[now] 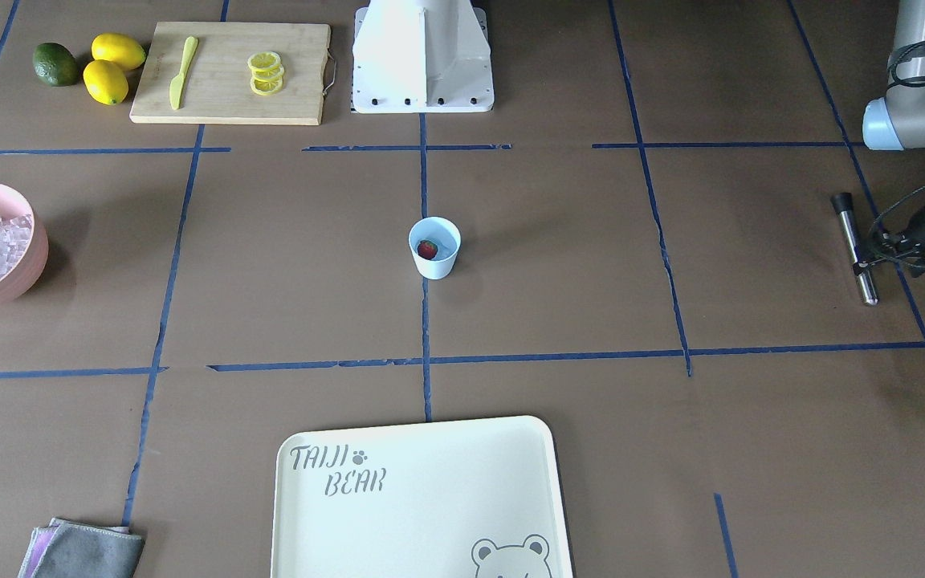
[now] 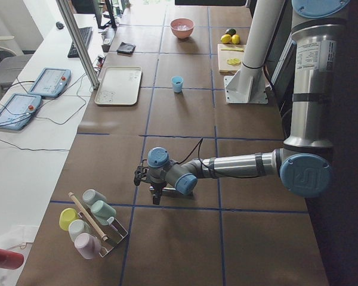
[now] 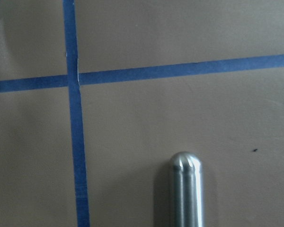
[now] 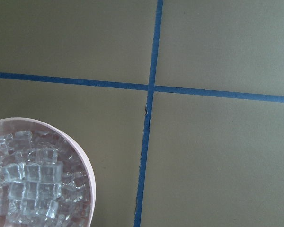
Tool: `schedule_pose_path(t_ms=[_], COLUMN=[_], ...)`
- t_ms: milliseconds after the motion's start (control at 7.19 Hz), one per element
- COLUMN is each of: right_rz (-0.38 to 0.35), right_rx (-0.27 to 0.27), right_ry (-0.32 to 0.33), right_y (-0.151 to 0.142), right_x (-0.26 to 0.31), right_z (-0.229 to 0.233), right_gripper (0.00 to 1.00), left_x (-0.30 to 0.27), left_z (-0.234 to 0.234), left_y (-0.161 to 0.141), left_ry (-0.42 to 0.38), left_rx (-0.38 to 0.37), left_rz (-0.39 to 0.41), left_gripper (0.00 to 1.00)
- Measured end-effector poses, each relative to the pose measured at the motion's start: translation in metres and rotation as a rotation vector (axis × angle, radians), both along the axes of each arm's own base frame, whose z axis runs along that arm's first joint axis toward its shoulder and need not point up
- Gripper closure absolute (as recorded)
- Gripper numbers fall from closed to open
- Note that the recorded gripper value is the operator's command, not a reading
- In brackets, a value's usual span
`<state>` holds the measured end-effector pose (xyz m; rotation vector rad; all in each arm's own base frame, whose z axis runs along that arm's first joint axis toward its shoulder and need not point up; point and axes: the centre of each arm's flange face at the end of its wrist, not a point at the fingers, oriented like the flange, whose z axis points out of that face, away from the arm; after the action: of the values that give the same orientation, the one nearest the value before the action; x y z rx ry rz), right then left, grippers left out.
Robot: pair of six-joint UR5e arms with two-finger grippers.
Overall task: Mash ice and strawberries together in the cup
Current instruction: 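Lower the left gripper around the steel rod and grasp it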
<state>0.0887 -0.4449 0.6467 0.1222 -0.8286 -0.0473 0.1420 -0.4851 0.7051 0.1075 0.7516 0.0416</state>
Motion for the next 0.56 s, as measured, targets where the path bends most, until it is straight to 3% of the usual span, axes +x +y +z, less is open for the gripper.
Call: schedule_pose_path(t_ms=[556], right_rz=[0.000], right_rx=[0.001], right_ry=[0.001], right_y=[-0.0013], right_x=[0.0002], right_z=[-0.0001], right_gripper=[0.01], left_x=[0.0081], left_z=[-0.0062], left_y=[-0.0007], left_ry=[0.027], left_rx=[-0.021], left_rz=[-0.050], left_gripper=[0.00])
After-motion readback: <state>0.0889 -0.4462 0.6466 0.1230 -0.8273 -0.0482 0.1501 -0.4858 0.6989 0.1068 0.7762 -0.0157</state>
